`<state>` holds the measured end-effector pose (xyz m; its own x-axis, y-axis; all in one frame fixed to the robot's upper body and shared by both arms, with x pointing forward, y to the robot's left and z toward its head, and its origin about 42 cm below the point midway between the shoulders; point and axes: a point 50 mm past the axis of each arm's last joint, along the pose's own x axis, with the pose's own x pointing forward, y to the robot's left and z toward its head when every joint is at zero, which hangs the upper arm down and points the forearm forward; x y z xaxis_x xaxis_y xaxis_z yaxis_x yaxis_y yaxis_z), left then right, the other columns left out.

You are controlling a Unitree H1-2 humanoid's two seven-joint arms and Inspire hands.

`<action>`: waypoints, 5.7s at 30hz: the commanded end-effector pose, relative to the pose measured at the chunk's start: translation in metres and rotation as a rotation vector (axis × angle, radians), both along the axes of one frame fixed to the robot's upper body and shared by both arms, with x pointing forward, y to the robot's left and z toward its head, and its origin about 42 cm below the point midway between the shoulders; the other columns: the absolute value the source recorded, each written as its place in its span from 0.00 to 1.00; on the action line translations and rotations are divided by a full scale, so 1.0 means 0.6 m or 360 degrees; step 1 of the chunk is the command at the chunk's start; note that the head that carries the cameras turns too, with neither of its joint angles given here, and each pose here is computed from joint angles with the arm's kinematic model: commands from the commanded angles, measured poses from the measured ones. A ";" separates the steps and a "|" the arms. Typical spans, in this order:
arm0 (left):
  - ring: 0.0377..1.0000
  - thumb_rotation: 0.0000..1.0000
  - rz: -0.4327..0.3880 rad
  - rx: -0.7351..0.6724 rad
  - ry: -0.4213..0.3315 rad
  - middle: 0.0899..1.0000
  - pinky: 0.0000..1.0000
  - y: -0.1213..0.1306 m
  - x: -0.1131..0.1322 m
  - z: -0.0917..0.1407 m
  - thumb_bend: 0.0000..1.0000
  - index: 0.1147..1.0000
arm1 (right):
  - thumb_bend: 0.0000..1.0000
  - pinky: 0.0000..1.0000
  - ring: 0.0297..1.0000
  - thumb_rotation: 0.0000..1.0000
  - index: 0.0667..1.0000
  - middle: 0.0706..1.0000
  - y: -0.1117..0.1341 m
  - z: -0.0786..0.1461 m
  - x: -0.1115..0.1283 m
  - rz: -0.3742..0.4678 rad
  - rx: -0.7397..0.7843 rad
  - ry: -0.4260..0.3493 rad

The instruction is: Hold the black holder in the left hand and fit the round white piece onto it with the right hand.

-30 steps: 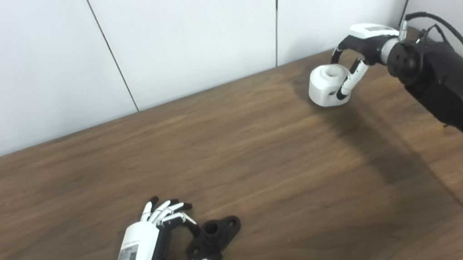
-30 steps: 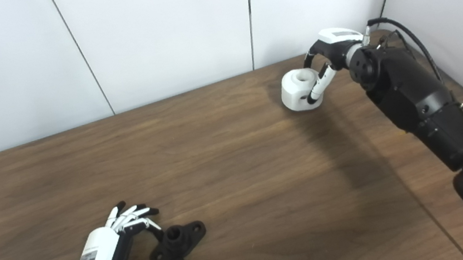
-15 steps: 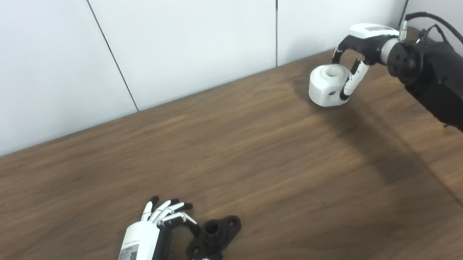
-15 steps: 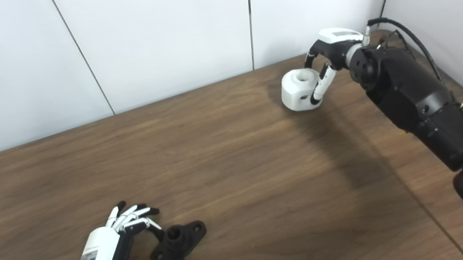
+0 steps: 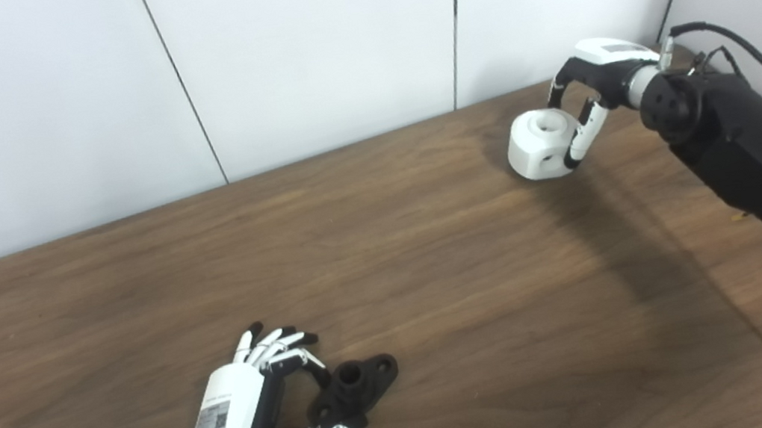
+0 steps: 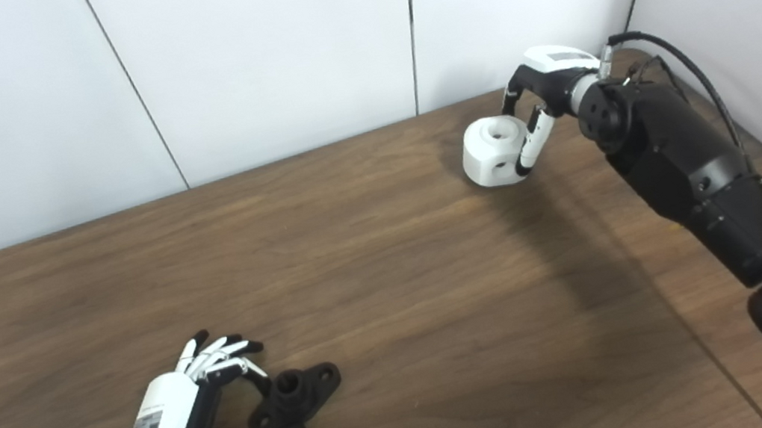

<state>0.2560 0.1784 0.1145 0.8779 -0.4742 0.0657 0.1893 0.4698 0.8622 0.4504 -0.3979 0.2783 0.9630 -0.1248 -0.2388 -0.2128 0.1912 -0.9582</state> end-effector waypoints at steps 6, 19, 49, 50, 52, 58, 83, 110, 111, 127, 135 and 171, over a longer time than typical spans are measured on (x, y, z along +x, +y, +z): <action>0.87 0.05 -0.0032 0.0145 0.0116 0.77 1.00 -0.009 -0.009 -0.026 0.52 0.42 | 0.52 1.00 0.95 0.13 0.45 0.81 -0.005 0.049 0.003 0.0010 -0.0021 -0.0152; 0.87 0.05 -0.0038 0.0153 0.0123 0.78 1.00 -0.012 -0.008 -0.027 0.52 0.42 | 0.52 1.00 0.95 0.14 0.45 0.81 0.026 0.094 -0.018 0.0138 -0.0107 -0.0181; 0.87 0.05 -0.0042 0.0123 0.0122 0.77 1.00 -0.037 -0.007 -0.029 0.52 0.42 | 0.52 1.00 0.93 0.14 0.45 0.80 0.318 0.118 -0.175 0.1168 -0.0231 -0.0325; 0.87 0.05 -0.0042 0.0122 0.0123 0.78 1.00 -0.038 -0.007 -0.029 0.52 0.42 | 0.52 1.00 0.92 0.14 0.45 0.80 0.323 0.117 -0.178 0.1184 -0.0221 -0.0327; 0.87 0.05 -0.0041 0.0123 0.0130 0.78 1.00 -0.040 -0.007 -0.027 0.52 0.42 | 0.52 1.00 0.93 0.14 0.45 0.80 0.333 0.115 -0.184 0.1214 -0.0208 -0.0326; 0.87 0.05 -0.0053 0.0112 0.0125 0.78 1.00 -0.043 -0.006 -0.028 0.52 0.42 | 0.52 1.00 0.92 0.14 0.45 0.80 0.362 0.110 -0.198 0.1312 -0.0193 -0.0354; 0.86 0.05 -0.0065 0.0117 0.0080 0.77 1.00 -0.056 0.003 -0.026 0.52 0.42 | 0.53 1.00 0.93 0.14 0.45 0.80 0.394 0.112 -0.207 0.1435 -0.0115 -0.0312; 0.88 0.05 -0.0069 0.0105 0.0102 0.78 1.00 -0.070 0.013 -0.018 0.52 0.42 | 0.53 1.00 0.92 0.14 0.45 0.81 0.384 0.103 -0.202 0.1463 -0.0121 -0.0247; 0.88 0.05 -0.0068 0.0106 0.0100 0.78 1.00 -0.070 0.014 -0.018 0.52 0.42 | 0.53 1.00 0.92 0.14 0.45 0.81 0.385 0.101 -0.202 0.1466 -0.0121 -0.0244; 0.88 0.06 -0.0066 0.0110 0.0107 0.78 1.00 -0.071 0.014 -0.014 0.52 0.42 | 0.52 1.00 0.93 0.14 0.45 0.80 0.391 0.089 -0.206 0.1465 -0.0102 -0.0170; 0.88 0.06 -0.0065 0.0109 0.0100 0.78 1.00 -0.074 0.013 -0.013 0.52 0.42 | 0.52 1.00 0.93 0.14 0.45 0.81 0.392 0.080 -0.209 0.1486 -0.0105 -0.0156; 0.88 0.06 -0.0064 0.0106 0.0108 0.79 1.00 -0.078 0.011 -0.008 0.52 0.42 | 0.52 1.00 0.92 0.14 0.45 0.82 0.405 0.052 -0.208 0.1506 -0.0169 -0.0171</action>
